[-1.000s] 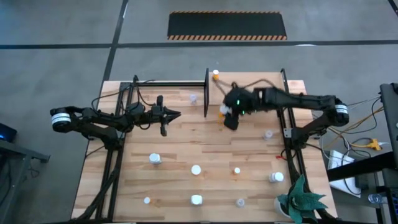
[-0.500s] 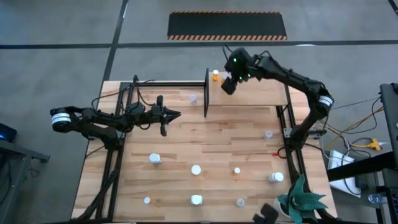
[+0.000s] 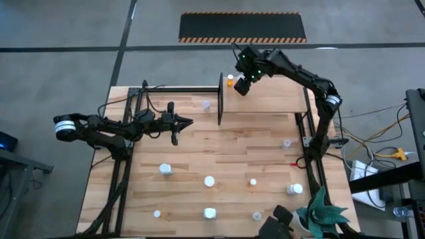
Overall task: Pick and place medicine bottles onto shelf by color
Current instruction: Put the middle big orange pill bottle on the shelf
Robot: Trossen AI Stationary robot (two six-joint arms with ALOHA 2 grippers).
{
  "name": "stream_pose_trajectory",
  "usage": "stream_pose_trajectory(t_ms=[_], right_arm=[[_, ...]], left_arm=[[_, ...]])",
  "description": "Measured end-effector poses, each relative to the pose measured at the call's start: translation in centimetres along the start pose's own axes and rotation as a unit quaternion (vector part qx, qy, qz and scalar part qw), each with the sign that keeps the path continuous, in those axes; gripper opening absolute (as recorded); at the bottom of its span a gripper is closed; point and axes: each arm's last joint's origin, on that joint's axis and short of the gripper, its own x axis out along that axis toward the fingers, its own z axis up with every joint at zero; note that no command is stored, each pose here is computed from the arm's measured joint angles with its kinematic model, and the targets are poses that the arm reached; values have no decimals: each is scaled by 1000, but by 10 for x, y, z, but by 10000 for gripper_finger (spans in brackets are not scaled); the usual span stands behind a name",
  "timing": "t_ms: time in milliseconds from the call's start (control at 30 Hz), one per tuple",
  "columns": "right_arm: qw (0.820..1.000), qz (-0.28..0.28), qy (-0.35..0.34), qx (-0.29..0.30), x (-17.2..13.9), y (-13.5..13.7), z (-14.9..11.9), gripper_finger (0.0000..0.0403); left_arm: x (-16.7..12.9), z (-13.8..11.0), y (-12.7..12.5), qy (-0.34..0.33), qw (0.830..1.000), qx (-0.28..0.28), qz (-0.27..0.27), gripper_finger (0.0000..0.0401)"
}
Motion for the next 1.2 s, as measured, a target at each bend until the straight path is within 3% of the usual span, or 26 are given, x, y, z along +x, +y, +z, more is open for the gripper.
stream_pose_trajectory(t_ms=[433,1200], right_arm=[[1000,-18,21,12,3,-16,3,201],[999,-18,32,27,-4,-17,1,203]], left_arm=[[0,-1,0,1,1000,0,0,19],[-1,-1,0,3,1000,8,0,19]])
